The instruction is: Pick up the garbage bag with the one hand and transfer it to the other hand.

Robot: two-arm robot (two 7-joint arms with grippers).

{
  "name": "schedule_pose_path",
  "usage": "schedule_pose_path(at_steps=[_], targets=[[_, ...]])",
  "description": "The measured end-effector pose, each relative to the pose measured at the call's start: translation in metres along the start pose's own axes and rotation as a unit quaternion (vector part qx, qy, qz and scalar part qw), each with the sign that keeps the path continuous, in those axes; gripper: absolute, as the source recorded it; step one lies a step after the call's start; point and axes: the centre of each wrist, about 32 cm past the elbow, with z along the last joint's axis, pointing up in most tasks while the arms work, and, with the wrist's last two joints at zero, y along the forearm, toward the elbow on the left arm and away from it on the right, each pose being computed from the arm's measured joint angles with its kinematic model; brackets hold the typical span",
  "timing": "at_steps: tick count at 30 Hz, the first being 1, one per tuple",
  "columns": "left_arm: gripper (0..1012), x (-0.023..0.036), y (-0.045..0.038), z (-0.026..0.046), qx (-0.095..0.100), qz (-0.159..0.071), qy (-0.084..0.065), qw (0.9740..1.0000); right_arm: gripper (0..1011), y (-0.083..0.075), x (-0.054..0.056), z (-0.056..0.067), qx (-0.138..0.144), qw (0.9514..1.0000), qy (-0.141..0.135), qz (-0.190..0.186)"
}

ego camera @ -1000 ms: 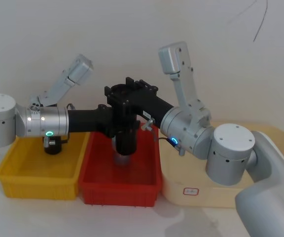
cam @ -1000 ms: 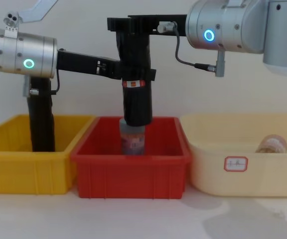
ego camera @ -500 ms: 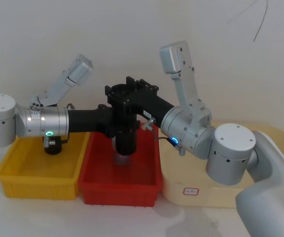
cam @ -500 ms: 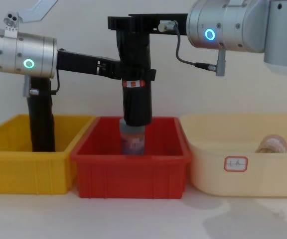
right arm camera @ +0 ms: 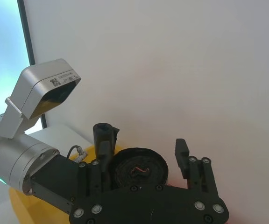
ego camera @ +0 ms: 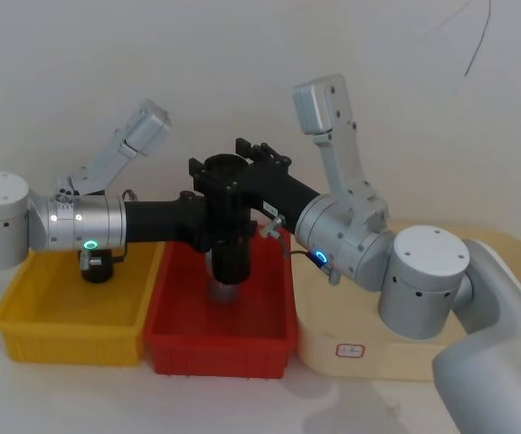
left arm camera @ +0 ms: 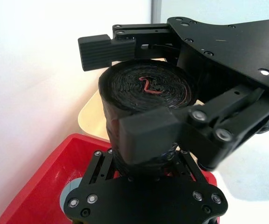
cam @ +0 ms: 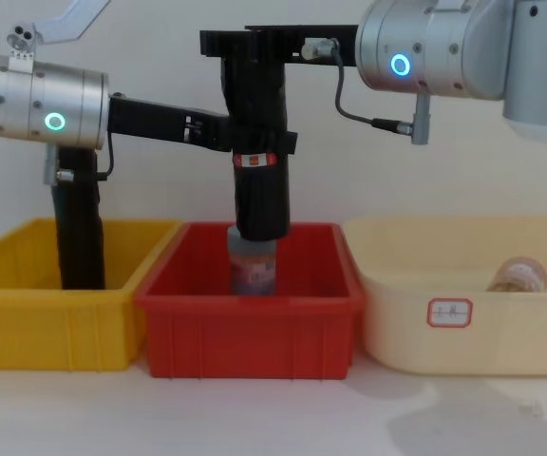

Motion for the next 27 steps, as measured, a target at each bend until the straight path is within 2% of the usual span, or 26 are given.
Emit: schedule_pose_path(at_steps=[7,27], targets=[[413,0.0000,0.0000,0.0000,0.000,0.000,0.000,1.0000,999,0.0000,0.0000,0.0000,0.000,1.0000,0.000,0.000],[413,0.0000,0.0000,0.0000,0.000,0.000,0.000,1.0000,1001,0.0006,-0.0004,-0.0021,-0.002,1.0000,-0.001,0.009]])
